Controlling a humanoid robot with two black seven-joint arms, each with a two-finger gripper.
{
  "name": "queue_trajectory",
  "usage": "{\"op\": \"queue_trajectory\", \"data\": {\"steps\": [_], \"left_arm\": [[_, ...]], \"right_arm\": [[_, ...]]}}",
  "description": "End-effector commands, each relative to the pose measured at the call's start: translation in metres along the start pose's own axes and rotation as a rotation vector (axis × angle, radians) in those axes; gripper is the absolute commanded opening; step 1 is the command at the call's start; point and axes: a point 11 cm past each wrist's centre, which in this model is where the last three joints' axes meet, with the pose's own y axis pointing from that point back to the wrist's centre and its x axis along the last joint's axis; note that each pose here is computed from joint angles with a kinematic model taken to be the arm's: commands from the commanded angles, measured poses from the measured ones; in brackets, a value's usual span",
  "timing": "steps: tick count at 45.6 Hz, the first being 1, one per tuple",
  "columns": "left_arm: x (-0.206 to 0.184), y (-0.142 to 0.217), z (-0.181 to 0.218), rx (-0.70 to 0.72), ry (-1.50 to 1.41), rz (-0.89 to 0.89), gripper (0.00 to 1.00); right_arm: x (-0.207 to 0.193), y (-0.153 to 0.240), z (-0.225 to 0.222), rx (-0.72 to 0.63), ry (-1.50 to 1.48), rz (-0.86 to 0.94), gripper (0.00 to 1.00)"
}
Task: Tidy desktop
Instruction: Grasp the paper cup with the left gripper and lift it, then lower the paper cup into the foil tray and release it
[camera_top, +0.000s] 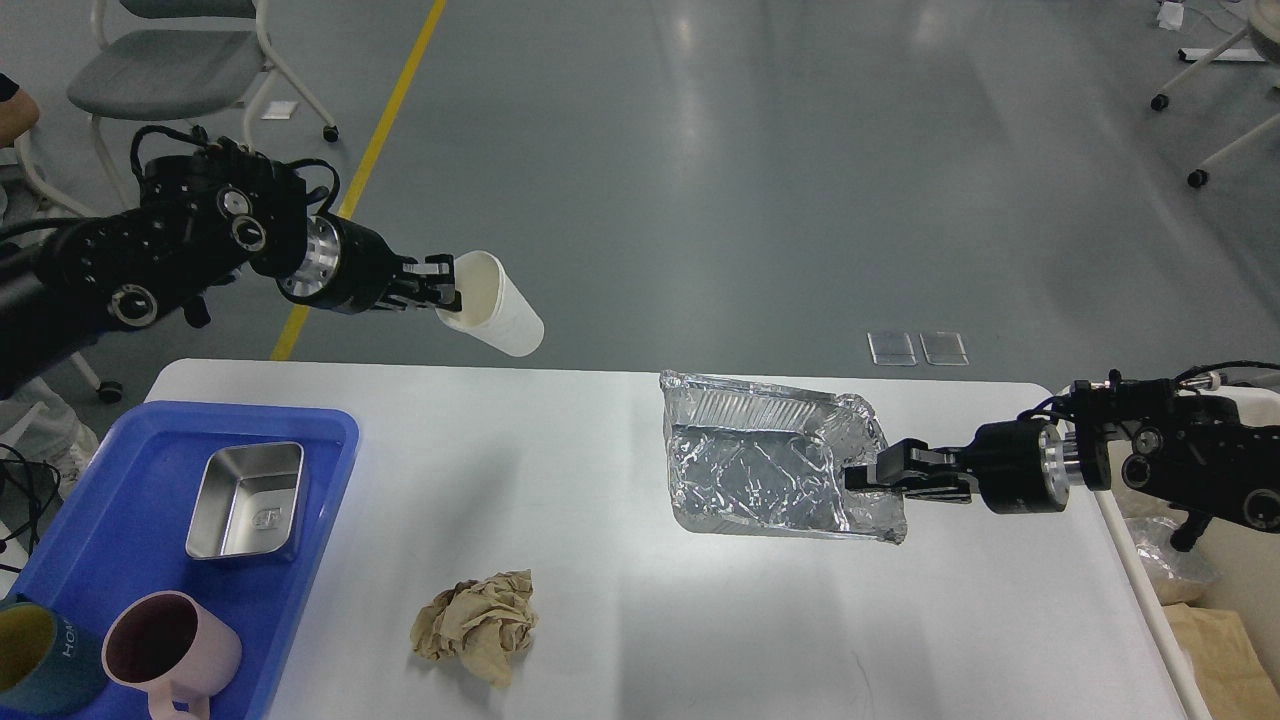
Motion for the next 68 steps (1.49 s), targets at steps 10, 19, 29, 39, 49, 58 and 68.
{"op": "queue_trajectory", "data": {"steps": [10,19,29,39,49,58,68], "left_arm": [[0.033,0.032,0.129,-0.281,-0.135,-0.007,0.00],[0.013,0.024,0.206,-0.375,-0.268,-0.094,0.00],[-0.051,-0.015,0.254,-0.375,-0.396,-0.306,0.00],[-0.075,-0.033,0.256,-0.300,-0.469,-0.369,0.00],[-0.084,-0.041,0.248,-0.235,-0.505,-0.395,0.00],[-0.086,-0.044,0.243,-0.202,-0.515,-0.403,0.00],[-0.099,-0.054,0.249,-0.194,-0.535,-0.427,0.00]], "right_arm": [[-0.002,-0.006,-0.003,0.009,0.002,-0.011,0.00],[-0.001,-0.005,-0.001,0.004,0.003,-0.007,0.00],[-0.001,-0.003,0.003,-0.005,-0.002,-0.003,0.00],[0.001,0.000,0.009,-0.020,-0.009,0.005,0.00],[0.003,0.005,0.017,-0.046,-0.012,0.015,0.00],[0.004,0.008,0.022,-0.069,-0.007,0.013,0.00],[0.006,0.009,0.020,-0.067,-0.004,0.017,0.00]]}}
